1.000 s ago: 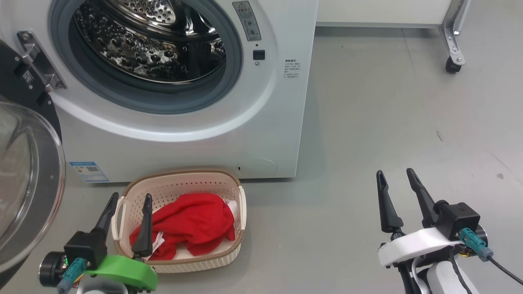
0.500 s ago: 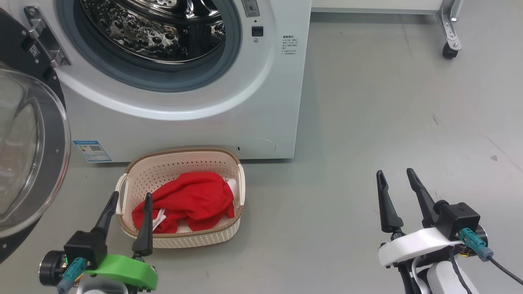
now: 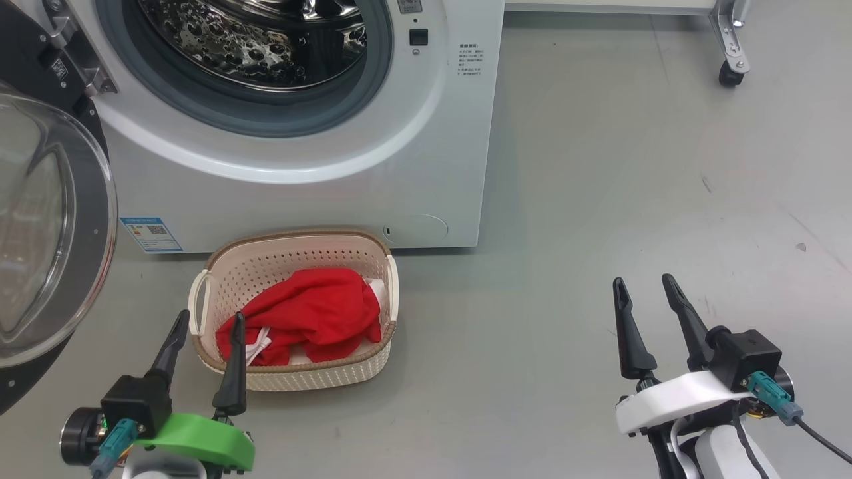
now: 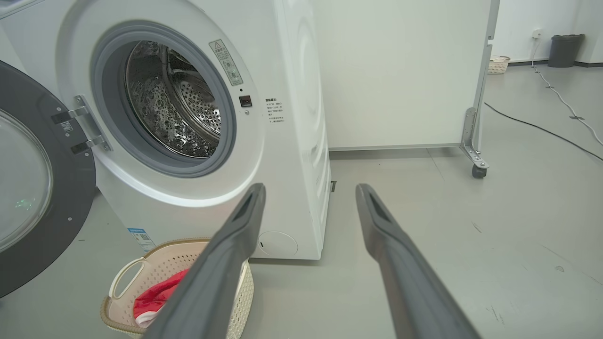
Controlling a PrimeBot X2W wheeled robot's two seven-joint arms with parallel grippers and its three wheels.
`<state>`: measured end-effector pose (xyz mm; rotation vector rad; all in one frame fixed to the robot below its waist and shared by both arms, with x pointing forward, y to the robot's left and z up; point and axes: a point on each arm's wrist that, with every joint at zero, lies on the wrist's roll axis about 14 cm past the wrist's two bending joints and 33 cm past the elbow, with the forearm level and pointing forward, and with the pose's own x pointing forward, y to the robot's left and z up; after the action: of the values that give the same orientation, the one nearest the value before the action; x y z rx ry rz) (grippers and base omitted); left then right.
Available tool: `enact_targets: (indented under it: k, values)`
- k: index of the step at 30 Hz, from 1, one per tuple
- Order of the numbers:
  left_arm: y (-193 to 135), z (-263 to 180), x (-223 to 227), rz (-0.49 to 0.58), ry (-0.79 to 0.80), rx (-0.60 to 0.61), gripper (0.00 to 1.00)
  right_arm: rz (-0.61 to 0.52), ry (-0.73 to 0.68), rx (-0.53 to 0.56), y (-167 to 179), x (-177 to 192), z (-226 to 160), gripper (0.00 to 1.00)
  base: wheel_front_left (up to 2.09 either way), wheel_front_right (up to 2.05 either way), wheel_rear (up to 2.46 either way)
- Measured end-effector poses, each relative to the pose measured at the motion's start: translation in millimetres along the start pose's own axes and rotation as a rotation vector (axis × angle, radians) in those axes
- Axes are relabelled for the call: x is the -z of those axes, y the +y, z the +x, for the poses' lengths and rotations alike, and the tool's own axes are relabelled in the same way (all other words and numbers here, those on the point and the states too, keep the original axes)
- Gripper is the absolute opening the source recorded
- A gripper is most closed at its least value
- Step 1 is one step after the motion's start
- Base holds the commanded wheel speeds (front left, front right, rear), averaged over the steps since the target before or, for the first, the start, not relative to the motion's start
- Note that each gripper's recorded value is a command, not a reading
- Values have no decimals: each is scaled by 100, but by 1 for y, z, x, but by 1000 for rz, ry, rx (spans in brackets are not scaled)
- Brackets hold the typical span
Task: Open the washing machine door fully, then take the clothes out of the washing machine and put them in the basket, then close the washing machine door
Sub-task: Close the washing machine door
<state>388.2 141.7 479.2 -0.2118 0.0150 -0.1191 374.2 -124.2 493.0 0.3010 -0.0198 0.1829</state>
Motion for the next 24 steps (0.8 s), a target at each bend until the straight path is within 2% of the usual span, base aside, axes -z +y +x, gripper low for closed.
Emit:
enact_targets:
  k: [24]
  values:
    - [0,0,-2,9,-6,-1,100,-1,3,1,0,1,-1,100,0,0,0]
